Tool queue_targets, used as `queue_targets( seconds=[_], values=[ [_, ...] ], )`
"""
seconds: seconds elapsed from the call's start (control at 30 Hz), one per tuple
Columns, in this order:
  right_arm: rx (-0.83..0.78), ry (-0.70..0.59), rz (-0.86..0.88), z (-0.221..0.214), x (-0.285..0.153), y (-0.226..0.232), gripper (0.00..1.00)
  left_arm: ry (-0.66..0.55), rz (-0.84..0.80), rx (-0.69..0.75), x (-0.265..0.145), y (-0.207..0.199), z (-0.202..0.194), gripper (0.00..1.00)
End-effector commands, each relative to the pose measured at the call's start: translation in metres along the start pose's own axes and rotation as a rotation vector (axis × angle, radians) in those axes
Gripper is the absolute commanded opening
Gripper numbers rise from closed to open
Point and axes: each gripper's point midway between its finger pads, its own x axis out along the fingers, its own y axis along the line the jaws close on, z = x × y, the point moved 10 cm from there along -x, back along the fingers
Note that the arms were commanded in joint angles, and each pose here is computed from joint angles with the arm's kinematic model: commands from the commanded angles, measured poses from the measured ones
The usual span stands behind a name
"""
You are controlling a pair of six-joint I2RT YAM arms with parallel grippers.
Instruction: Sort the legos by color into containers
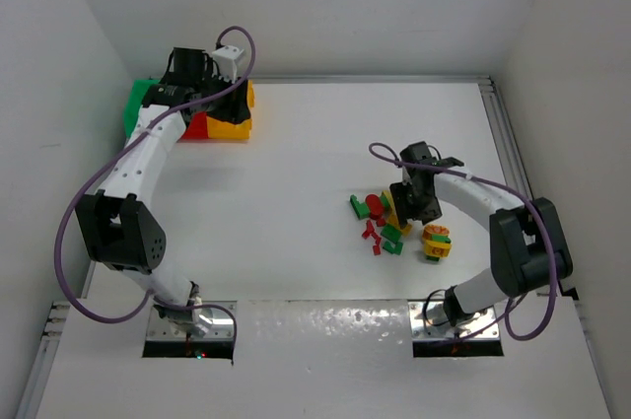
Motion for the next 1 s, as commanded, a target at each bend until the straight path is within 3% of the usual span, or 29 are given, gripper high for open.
queue_targets(
  seconds=[0.0, 0.4, 0.97],
  values=[
    [-0.044, -0.019, 0.082, 0.007, 0.001, 0.006, 0.59, -0.052, -0.012, 0.042, -0.012, -0.007, 0.012, 0.48],
    [-0.066, -0.004, -0.005, 0.008, 0.018, 0.000, 0.55, -0.059, -0.003, 0.045, -0.015, -0.007, 0.015, 0.48],
    [-0.174, -0.061, 0.035, 0.026, 0.038, 0.009, 0.56, -0.060, 0.004, 0.047, -0.015, -0.007, 0.017, 0.49]
  ],
)
